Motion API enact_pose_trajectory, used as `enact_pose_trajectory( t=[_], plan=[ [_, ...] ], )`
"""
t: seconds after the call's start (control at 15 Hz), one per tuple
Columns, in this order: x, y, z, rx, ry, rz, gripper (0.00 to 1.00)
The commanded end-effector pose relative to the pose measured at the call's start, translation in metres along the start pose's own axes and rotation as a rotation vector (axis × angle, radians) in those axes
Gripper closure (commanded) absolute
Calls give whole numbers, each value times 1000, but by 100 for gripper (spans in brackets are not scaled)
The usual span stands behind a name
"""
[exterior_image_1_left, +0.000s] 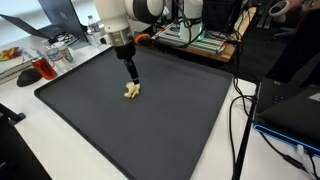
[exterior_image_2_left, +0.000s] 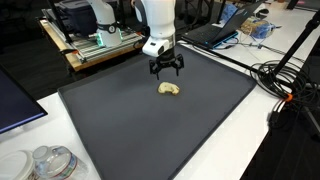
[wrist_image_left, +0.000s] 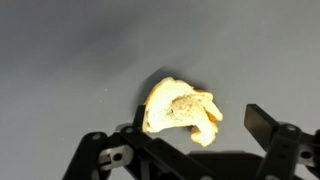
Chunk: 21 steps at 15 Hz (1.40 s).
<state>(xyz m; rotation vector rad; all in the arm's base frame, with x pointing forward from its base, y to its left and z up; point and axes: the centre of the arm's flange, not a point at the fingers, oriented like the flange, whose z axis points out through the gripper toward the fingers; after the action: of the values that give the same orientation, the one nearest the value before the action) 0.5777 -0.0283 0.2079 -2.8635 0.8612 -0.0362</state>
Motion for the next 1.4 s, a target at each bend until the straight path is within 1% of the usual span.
enact_pose_trajectory(
  t=[0.0,0.13,0.27,0.33,0.47,0.73,1.27,1.33],
  plan=[
    [-4,17,26,87,20,22,0],
    [-3,20,39,111,9,53,0],
    [-3,22,48,109,1,92,0],
    [-3,26,53,90,2,115,0],
    [-3,31,57,89,4,143,0],
    [2,32,53,109,19,167,0],
    [13,17,48,89,33,181,0],
    [13,14,47,84,34,176,25]
  ],
)
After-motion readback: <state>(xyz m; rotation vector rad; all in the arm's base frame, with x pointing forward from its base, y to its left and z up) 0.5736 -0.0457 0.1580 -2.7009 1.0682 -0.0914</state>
